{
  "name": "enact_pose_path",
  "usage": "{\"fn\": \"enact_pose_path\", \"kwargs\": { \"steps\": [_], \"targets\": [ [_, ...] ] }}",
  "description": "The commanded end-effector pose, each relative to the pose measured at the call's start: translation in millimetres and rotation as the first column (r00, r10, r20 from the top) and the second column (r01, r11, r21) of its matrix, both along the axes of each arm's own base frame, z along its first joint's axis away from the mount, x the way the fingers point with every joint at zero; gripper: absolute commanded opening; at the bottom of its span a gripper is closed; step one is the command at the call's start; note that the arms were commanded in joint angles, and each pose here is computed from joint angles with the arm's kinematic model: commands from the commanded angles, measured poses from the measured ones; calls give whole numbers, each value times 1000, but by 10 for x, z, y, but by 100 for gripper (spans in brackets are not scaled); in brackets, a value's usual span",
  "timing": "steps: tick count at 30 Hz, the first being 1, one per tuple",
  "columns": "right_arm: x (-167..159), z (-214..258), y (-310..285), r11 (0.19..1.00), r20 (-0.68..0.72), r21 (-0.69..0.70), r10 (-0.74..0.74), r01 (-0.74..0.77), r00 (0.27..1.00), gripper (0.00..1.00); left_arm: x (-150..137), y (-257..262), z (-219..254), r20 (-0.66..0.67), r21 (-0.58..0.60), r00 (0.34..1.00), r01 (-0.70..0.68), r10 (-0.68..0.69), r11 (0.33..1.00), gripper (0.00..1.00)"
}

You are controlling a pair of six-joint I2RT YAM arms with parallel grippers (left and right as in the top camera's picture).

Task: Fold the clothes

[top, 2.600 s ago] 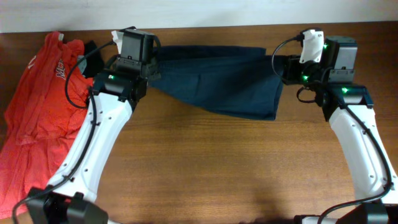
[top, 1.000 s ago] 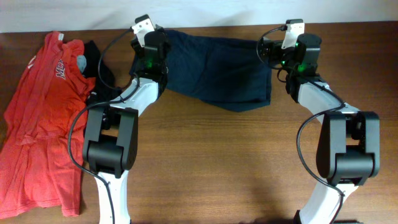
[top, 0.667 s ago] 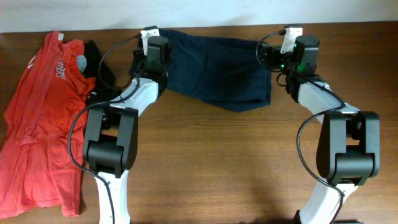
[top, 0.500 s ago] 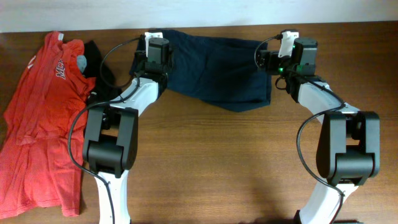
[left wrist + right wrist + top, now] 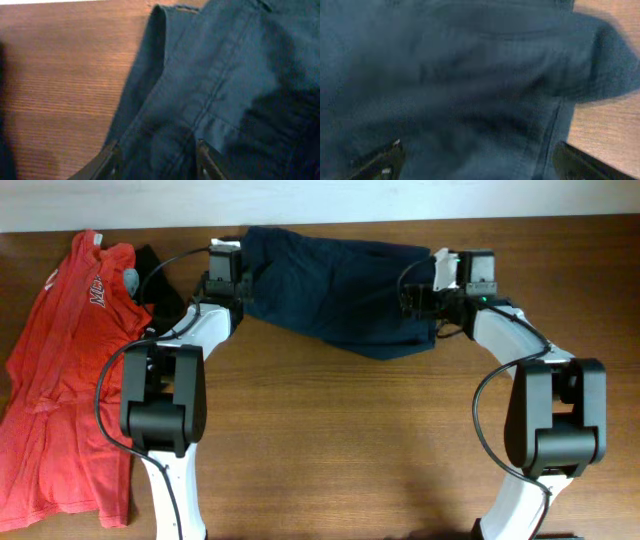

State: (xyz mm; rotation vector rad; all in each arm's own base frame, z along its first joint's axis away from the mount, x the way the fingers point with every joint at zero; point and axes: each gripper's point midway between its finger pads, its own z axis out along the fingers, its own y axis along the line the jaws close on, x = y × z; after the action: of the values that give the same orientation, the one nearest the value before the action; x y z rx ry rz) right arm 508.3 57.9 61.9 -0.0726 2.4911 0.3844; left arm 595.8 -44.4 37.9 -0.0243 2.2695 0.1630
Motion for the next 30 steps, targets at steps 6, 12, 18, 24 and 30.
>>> {"fn": "enact_pose_path", "kwargs": {
  "steps": [6, 12, 18, 24, 30],
  "targets": [
    [3, 574, 20, 992, -65, -125, -37, 28, 997, 99, 0, -86, -48, -17, 0, 999, 41, -41, 999, 38],
    [-282, 515, 212, 991, -188, -132, 3, -29, 982, 100, 146, -110, 165, 47, -5, 998, 44, -44, 999, 29],
    [-452, 488, 339, 991, -249, -118, 36, -67, 968, 100, 67, -96, 71, -21, 29, 998, 67, -66, 997, 26],
    [-531, 745, 405, 994, -248, -73, 64, -85, 967, 99, -137, -69, -136, -140, 37, 988, 71, -65, 997, 12],
    [-582, 1284, 386, 994, -202, -73, 63, -79, 977, 99, -280, -52, -253, -216, 43, 974, 75, -64, 996, 6]
  ]
}}
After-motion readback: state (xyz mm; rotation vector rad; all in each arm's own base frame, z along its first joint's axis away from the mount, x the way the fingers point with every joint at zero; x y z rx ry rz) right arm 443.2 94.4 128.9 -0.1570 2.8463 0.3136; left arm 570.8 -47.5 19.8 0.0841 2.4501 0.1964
